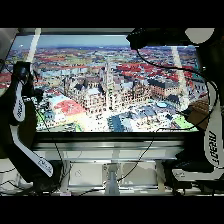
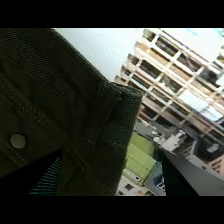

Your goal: Fold the clothes and pants, and hang the long-sleeved shirts on hangers.

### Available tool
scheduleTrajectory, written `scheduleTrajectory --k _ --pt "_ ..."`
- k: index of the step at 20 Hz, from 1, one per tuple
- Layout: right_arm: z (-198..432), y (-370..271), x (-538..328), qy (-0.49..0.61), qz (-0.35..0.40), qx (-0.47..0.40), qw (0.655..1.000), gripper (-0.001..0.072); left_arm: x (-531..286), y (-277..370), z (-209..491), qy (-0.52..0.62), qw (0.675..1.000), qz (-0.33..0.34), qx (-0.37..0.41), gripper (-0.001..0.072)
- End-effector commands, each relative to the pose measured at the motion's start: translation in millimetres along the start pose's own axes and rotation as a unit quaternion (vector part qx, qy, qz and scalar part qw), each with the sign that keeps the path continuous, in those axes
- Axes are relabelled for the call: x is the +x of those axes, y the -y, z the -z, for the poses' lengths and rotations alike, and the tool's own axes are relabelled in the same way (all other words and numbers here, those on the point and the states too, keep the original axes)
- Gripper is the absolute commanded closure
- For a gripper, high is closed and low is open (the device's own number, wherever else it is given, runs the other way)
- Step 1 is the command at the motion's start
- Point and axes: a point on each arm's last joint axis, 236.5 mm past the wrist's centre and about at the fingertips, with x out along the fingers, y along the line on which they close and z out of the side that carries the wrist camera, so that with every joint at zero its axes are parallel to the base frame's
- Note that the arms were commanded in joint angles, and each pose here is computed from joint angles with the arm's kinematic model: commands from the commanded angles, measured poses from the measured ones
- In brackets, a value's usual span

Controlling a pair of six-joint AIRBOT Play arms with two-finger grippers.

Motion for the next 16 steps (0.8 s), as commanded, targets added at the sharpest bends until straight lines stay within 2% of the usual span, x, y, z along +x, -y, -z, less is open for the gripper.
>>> scheduleTrajectory --k 1,4,5,6,7,9,10,11,16 --pt "0.2 -0.3 0.5 0.0 -0.001 0.0 1.0 0.0673 15.4 -22.0 4.0 -0.003 0.998 -0.067 -0.01 0.0002" --pt "0.2 -0.3 0.5 0.0 -0.001 0.0 1.0 0.0673 18.4 -25.3 1.4 0.001 0.997 -0.071 -0.01 0.0006" --pt "0.2 -0.3 0.5 0.0 -0.001 0.0 1.0 0.0673 18.4 -25.8 0.5 0.003 0.997 -0.072 -0.01 0.0039" --pt "0.2 -0.3 0.5 0.0 -0.001 0.0 1.0 0.0672 18.7 -26.3 0.4 0.002 0.997 -0.072 -0.011 0.0149" --pt "0.2 -0.3 0.5 0.0 -0.001 0.0 1.0 0.0672 18.9 -26.4 0.3 0.002 0.997 -0.072 -0.011 0.0291" --pt "0.2 -0.3 0.5 0.0 -0.001 0.0 1.0 0.0673 19.1 -25.9 -0.4 0.004 0.997 -0.071 -0.011 0.0394" --pt "0.2 -0.3 0.5 0.0 -0.001 0.0 1.0 0.0673 19.1 -25.9 -0.4 0.004 0.997 -0.071 -0.008 0.0574" --pt "0.2 -0.4 0.5 0.0 -0.001 0.0 1.0 0.0672 19.1 -25.9 -0.4 0.003 0.997 -0.071 0.008 0.0644" --pt "0.2 -0.3 0.5 0.0 -0.001 0.0 1.0 0.0673 10.7 -25.2 -0.2 0.005 0.994 -0.067 0.091 0.0645"
